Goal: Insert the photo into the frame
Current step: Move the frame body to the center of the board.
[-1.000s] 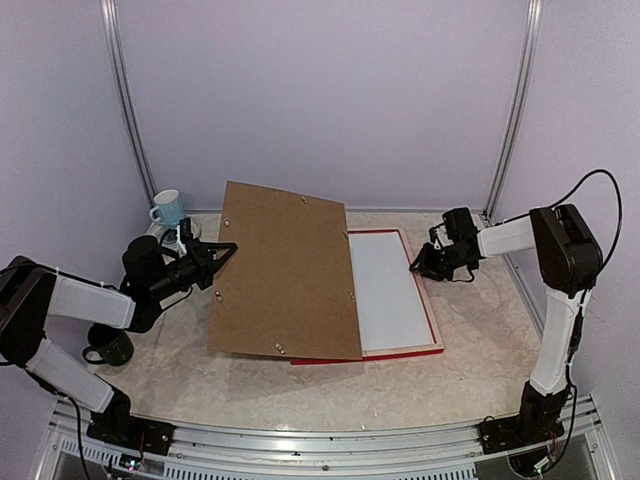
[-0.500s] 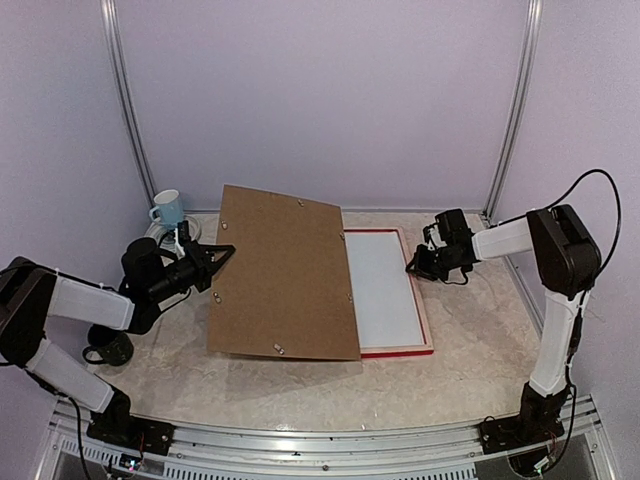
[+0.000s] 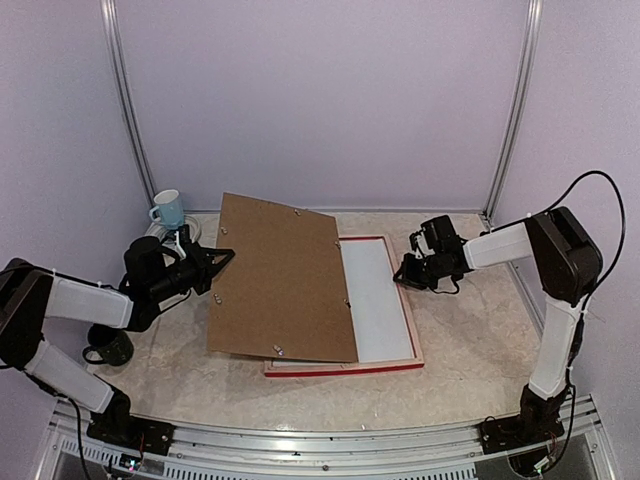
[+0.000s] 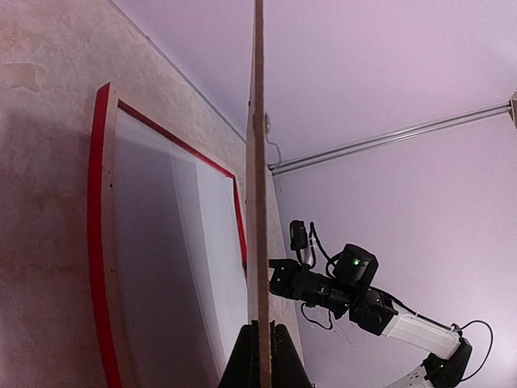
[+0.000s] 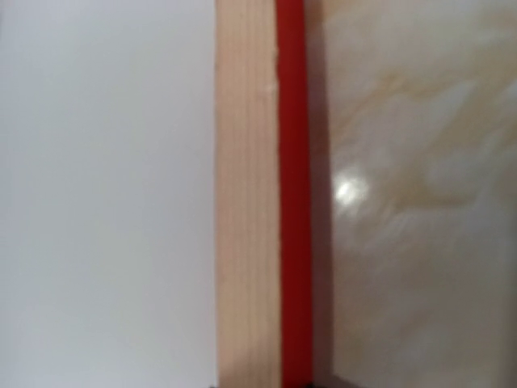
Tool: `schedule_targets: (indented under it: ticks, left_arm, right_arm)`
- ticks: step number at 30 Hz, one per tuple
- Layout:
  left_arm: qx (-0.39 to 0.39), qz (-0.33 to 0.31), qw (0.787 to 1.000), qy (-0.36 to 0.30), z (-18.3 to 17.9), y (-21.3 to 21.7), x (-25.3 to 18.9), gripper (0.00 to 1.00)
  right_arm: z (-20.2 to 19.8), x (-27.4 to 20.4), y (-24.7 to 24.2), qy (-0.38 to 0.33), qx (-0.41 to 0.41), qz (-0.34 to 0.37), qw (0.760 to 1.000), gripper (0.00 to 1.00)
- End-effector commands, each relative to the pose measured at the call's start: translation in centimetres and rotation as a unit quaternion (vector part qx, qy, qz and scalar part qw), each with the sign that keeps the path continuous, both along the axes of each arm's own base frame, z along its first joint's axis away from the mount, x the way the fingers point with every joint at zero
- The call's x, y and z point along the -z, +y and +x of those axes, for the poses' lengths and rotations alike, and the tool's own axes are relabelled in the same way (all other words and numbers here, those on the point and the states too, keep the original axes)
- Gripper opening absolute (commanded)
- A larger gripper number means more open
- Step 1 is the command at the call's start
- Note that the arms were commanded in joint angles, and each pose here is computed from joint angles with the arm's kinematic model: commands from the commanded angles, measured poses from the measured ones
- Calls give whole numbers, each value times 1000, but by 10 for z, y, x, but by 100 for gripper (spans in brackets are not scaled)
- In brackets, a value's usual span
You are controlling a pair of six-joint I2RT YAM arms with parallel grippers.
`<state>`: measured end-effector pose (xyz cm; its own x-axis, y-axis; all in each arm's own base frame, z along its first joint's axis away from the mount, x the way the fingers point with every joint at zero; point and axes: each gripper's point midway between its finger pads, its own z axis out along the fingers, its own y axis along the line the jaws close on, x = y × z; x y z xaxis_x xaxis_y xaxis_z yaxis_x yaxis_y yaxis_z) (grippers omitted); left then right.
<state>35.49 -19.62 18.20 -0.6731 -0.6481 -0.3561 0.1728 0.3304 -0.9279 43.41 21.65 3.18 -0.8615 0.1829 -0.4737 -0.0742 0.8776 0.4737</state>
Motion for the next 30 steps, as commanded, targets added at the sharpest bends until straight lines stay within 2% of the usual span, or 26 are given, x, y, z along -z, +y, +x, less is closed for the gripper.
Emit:
schedule_targets:
  ticks: [1,19,26,30]
  left_arm:
    - [0,-15,999,-42,7,-4,-28,0]
    - [21,-15,1000,-4,1,-29,-11,0]
    - [23,-12,1000,8,2,-36,-4,0]
    - [26,-12,999,14,4,-40,0,0]
  right_arm:
    - [-38,13,14,50,-16,-3,999,14]
    - [-55,6,36,59,-12,4,998,14]
    - [-57,6,37,61,-13,3,998,20]
    - [-58,5,37,61,-14,3,998,28]
